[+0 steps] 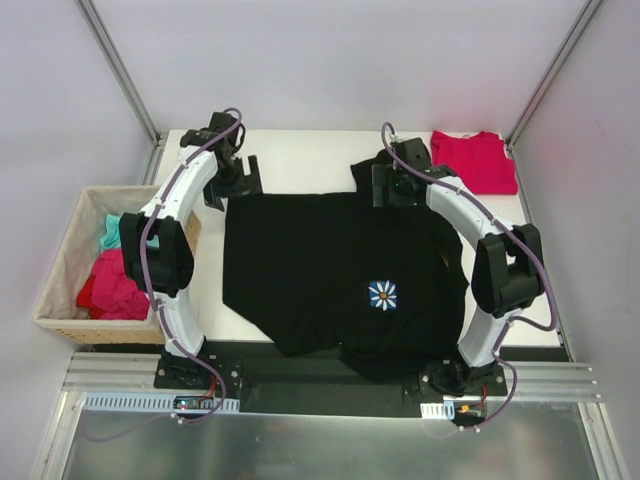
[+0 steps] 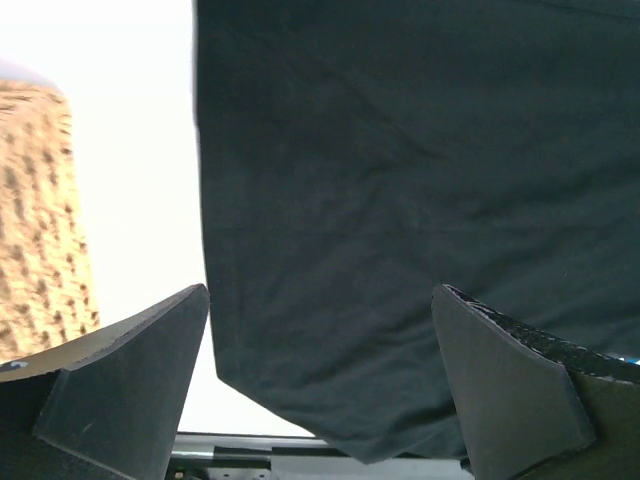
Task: Fold and stack the t-shirts
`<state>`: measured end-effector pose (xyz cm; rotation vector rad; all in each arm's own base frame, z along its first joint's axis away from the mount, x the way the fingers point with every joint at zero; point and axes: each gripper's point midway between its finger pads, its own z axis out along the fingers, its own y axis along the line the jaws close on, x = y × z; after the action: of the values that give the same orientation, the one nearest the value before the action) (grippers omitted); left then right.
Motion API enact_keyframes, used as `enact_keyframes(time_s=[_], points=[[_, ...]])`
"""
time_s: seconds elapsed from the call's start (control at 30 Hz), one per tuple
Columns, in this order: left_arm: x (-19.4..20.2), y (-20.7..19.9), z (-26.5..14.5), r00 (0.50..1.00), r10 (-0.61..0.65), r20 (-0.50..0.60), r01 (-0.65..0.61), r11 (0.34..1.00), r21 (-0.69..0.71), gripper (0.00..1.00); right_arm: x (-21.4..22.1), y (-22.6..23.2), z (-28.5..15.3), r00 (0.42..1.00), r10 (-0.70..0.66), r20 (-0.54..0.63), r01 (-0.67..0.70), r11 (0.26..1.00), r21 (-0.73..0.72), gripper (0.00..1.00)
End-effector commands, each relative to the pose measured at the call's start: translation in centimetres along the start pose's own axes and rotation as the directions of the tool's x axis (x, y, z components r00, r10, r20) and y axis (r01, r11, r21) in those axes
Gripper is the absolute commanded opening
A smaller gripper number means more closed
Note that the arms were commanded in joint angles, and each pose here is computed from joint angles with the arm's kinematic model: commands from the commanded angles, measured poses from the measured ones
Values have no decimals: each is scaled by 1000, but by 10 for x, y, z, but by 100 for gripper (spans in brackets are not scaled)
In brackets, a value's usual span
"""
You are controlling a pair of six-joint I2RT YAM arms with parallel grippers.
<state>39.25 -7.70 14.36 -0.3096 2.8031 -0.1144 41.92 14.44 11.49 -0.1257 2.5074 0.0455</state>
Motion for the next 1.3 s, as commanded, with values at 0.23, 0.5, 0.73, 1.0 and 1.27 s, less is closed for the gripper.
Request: enact_keyframes(time_s=[0.23,0.5,0.73,1.0,1.27], points=[[14,1,72,989,-45,-143,51,998,43,94,-10,-14,26,996,86,15,-84,994,-70,96],[1,-7,96,984,-38,-174,49,997,58,94,10,-48,45,991,98,-90,-96,995,29,97],[0,10,107,977,-70,-200,74,997,12,94,12,-55,45,988,98,-118,-93,994,51,97],[4,19,118,964,-98,-246,103,995,8,94,23,-62,56,971,140,-194,-121,987,103,97],[3,21,122,960,-104,-261,107,994,-4,93,38,-66,72,942,139,-307,-103,986,132,97]])
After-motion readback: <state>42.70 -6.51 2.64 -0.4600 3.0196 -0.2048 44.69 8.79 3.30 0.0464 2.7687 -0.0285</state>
